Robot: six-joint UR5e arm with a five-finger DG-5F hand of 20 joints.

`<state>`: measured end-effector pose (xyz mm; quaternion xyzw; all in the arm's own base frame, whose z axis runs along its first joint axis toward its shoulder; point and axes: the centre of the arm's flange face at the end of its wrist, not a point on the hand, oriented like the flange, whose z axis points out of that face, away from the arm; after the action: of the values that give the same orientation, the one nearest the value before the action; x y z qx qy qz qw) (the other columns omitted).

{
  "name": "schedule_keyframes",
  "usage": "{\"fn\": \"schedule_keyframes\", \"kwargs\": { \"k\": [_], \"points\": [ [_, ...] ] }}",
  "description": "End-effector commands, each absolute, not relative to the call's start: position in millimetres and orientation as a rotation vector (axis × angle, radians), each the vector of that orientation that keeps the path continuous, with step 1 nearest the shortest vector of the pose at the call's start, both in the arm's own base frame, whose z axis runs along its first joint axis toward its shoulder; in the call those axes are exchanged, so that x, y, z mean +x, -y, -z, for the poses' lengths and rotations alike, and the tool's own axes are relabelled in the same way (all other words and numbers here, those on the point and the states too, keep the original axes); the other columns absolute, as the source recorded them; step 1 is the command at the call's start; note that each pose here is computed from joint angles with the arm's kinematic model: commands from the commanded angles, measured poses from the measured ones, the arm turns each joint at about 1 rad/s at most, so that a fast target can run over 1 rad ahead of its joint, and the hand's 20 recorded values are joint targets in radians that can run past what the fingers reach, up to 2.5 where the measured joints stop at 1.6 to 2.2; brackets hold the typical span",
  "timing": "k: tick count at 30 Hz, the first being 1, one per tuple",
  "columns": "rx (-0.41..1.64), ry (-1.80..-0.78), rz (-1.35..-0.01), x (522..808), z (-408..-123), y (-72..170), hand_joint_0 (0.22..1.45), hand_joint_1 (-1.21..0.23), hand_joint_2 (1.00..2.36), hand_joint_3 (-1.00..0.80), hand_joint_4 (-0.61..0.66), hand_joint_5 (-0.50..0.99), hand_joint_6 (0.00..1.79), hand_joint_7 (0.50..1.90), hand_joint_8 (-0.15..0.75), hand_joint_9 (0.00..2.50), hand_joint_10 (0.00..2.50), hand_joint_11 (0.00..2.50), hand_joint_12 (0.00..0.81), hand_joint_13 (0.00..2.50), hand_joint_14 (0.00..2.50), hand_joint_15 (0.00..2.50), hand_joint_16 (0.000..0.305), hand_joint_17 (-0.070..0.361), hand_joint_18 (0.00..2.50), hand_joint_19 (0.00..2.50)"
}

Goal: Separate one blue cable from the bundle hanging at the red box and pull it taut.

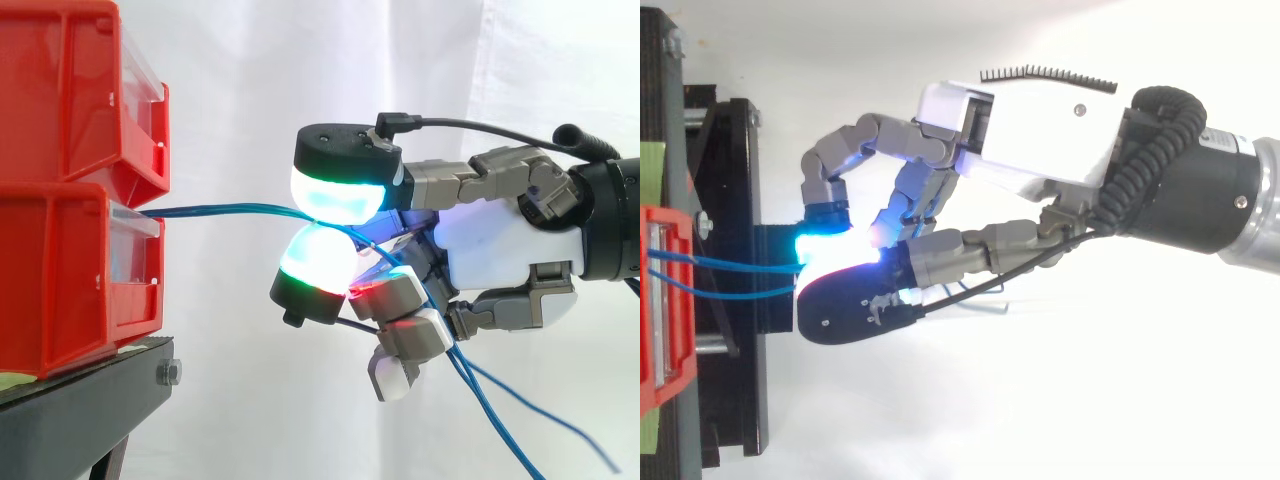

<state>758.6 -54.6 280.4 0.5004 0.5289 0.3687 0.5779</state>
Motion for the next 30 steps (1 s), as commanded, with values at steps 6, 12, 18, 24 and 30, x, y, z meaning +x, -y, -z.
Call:
{"fn": "schedule_keyframes", "kwargs": {
  "k": [6,12,18,24,30],
  "points": [
    [1.172,-1.236,-0.86,758.5,-279.9,54.7,0.67,-0.82,1.02,-0.17,0.13,-0.19,0.84,1.11,0.373,1.2,0.02,1.24,0.417,1.25,0.03,0.87,0.044,0.1,0.95,0.55],
    [1.179,-1.232,-0.861,758.3,-279.8,55.1,0.73,-0.9,1.02,-0.24,0.11,-0.2,0.85,1.16,0.366,1.18,0.02,1.23,0.412,1.23,0.03,0.87,0.044,0.099,0.94,0.52],
    [1.179,-1.23,-0.864,758.4,-279.9,55.0,0.78,-0.92,1.01,-0.4,0.11,-0.2,0.86,1.14,0.359,1.17,0.02,1.22,0.408,1.21,0.03,0.86,0.044,0.099,0.93,0.52],
    [1.176,-1.232,-0.866,758.7,-280.1,53.7,0.72,-0.87,1.0,-0.5,0.18,-0.19,0.87,1.19,0.363,1.19,0.03,1.22,0.407,1.22,0.03,0.86,0.043,0.096,0.94,0.52],
    [1.173,-1.232,-0.867,758.9,-280.2,52.5,0.53,-0.63,1.0,-0.5,0.2,-0.18,0.84,1.16,0.386,1.25,0.02,1.2,0.43,1.28,0.03,0.87,0.047,0.106,1.0,0.57]
  ]
}}
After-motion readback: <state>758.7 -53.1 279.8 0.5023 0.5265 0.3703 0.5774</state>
